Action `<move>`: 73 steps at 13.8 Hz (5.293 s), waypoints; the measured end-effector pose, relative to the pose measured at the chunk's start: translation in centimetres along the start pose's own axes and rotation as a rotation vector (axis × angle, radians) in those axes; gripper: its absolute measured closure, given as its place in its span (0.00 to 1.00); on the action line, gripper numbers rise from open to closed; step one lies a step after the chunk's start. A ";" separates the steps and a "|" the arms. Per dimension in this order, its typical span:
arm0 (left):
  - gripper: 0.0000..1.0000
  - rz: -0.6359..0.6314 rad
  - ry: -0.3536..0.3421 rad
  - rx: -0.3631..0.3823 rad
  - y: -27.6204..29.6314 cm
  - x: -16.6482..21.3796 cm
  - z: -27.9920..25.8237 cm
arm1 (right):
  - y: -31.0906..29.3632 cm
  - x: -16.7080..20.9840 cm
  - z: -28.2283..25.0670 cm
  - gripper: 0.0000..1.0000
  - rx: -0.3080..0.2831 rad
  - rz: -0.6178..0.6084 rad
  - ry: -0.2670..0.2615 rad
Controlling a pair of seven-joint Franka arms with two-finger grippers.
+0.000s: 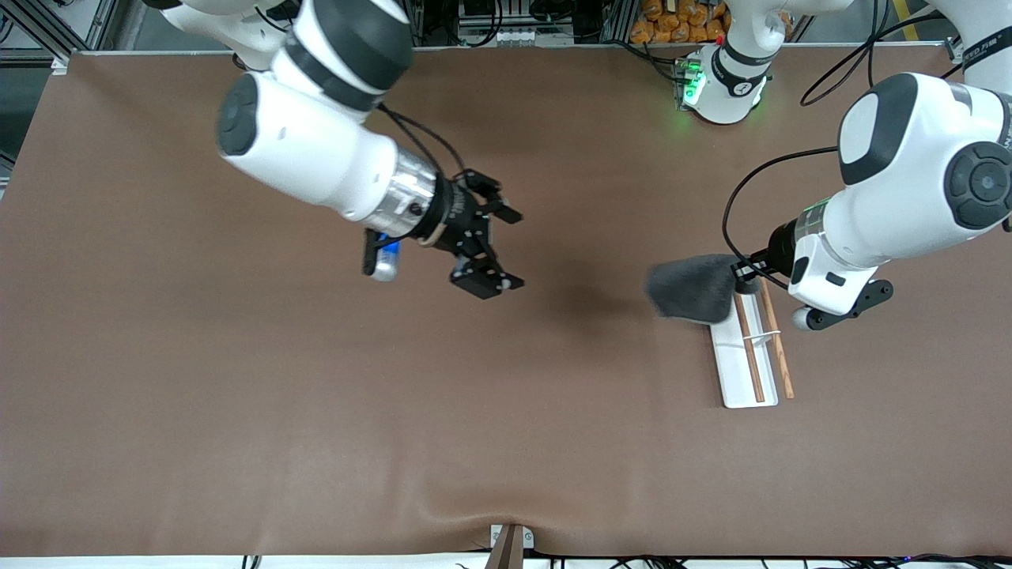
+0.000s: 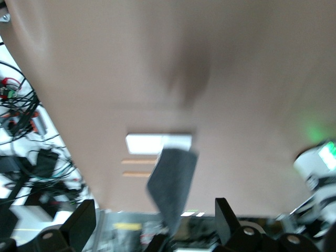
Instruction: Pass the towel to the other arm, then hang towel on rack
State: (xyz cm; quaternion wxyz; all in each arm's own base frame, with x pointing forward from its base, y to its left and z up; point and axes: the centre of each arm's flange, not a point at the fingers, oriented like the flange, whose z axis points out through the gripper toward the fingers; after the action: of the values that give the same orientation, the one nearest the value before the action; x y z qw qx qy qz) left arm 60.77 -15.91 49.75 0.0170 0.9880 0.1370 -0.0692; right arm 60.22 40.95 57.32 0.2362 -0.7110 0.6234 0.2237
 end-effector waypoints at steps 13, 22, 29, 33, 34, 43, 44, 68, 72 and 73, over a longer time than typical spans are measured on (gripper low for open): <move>0.97 0.437 0.316 0.199 7.6 1.0 4.7 | -1.1 19.5 -12.7 0.00 -0.395 -0.798 0.275; 0.97 0.437 0.305 0.259 3.7 3.4 10.7 | 1.2 30.7 -23.5 0.00 -0.576 -1.197 0.314; 0.97 0.356 0.240 0.295 -2.1 3.5 10.2 | 8.7 28.6 -25.6 0.00 -0.563 -1.265 0.431; 0.97 0.300 0.207 0.304 -5.6 4.6 10.7 | 9.5 28.6 -25.1 0.00 -0.563 -1.270 0.446; 0.97 0.288 0.199 0.306 -6.5 4.8 11.0 | 9.4 28.4 -25.5 0.00 -0.551 -1.272 0.459; 0.97 0.232 0.165 0.309 -10.2 5.8 12.2 | 8.2 24.4 -26.2 0.00 -0.525 -1.343 0.492; 0.97 0.223 0.160 0.308 -10.8 6.0 12.4 | 8.2 24.2 -26.0 0.00 -0.539 -1.347 0.498; 0.88 0.117 0.080 0.220 -14.7 7.9 17.3 | 8.0 25.3 -26.8 0.00 -0.587 -1.345 0.539; 0.89 0.112 0.078 0.217 -15.1 8.3 18.1 | 8.0 25.2 -26.8 0.00 -0.587 -1.348 0.540; 0.89 0.111 0.079 0.216 -15.2 8.4 18.2 | 8.0 25.2 -26.8 0.00 -0.587 -1.348 0.540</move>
State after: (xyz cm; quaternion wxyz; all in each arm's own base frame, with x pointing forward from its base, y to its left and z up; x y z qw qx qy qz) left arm 62.22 0.01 30.29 -0.0910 0.9921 0.0745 -0.0434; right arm 55.98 3.88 62.54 -0.0363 -0.9993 0.0085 0.0072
